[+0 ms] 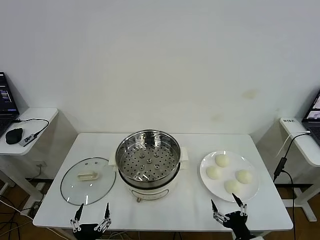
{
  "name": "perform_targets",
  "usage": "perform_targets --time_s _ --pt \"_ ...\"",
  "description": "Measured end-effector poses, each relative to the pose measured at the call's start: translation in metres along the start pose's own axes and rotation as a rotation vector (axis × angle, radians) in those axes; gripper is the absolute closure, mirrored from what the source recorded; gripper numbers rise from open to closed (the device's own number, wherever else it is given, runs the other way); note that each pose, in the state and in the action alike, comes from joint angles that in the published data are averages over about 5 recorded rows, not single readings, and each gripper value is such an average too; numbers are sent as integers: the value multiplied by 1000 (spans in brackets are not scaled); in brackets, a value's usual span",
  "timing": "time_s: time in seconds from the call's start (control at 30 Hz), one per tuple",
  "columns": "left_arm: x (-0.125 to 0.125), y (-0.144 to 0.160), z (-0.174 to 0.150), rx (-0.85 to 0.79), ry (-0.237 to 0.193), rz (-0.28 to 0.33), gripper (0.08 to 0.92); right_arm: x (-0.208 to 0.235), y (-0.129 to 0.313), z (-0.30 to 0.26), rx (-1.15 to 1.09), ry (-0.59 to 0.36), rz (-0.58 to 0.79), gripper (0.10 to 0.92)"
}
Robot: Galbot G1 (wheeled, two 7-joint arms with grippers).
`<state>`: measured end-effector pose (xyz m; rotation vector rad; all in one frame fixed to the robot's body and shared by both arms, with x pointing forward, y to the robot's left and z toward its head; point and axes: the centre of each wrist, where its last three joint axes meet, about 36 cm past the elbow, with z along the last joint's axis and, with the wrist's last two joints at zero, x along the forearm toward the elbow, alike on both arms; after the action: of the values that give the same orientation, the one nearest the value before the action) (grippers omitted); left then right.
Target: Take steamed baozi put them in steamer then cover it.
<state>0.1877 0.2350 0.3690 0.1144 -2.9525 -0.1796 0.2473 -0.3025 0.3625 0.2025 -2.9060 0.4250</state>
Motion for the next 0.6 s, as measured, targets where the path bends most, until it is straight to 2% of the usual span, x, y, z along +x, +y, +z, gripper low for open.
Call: perform_targets --time_s 0.37,0.6 --pt "-14 2 -20 -67 -33 -5 177 -59 -63 -23 381 -14 30 200" --pt "-20 5 -32 -111 -45 -21 177 -111 -119 -54 701 11 -47 200"
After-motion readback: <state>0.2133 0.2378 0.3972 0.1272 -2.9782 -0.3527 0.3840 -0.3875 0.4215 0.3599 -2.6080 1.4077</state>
